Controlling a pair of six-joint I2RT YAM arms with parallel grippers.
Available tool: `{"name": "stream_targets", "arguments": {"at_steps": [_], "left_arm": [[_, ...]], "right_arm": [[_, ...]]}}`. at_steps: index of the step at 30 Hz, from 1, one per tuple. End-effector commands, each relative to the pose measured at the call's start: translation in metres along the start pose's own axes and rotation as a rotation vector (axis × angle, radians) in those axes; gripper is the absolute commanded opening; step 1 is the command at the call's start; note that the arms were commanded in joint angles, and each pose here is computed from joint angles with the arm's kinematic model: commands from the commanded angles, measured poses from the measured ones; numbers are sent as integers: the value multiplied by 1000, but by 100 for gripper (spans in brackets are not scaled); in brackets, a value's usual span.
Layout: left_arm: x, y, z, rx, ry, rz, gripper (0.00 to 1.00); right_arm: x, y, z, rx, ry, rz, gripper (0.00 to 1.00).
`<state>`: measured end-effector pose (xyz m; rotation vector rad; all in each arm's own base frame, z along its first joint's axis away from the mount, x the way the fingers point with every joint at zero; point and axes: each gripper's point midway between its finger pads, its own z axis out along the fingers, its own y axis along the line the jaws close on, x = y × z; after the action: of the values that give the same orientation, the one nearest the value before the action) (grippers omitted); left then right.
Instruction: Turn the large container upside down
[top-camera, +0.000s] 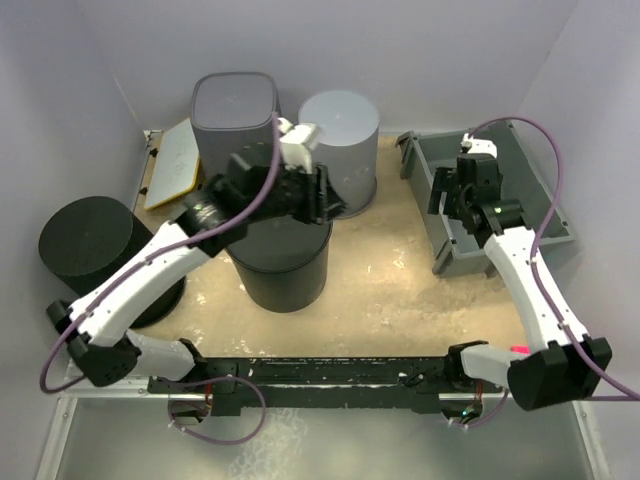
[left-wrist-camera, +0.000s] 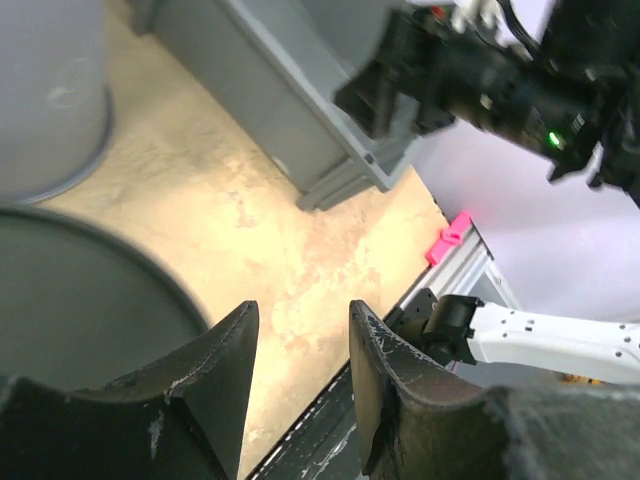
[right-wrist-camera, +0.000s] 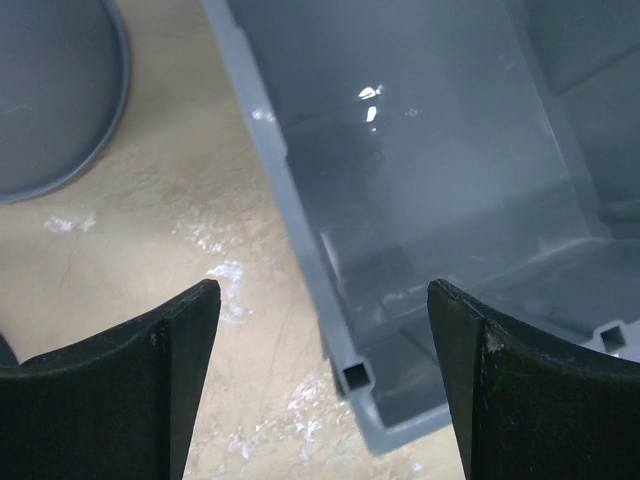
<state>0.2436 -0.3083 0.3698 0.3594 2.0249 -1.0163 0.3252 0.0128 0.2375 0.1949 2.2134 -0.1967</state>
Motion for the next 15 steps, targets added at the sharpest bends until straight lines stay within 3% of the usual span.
{"name": "stream_targets", "arguments": {"at_steps": [1, 5, 9, 15], "left_arm": [[-2, -40, 32, 4, -30, 114, 39], [28, -41, 68, -52, 46, 180, 39], [55, -15, 96, -136, 107, 201, 38], [79, 30, 101, -310, 158, 223, 37]], "right_arm": [[-29, 5, 7, -86, -21, -3, 87], [-28, 9, 31, -104, 33, -17, 86], [-23, 22, 50, -161, 89, -25, 84], [-9, 34, 76, -187, 153, -30, 74]]}}
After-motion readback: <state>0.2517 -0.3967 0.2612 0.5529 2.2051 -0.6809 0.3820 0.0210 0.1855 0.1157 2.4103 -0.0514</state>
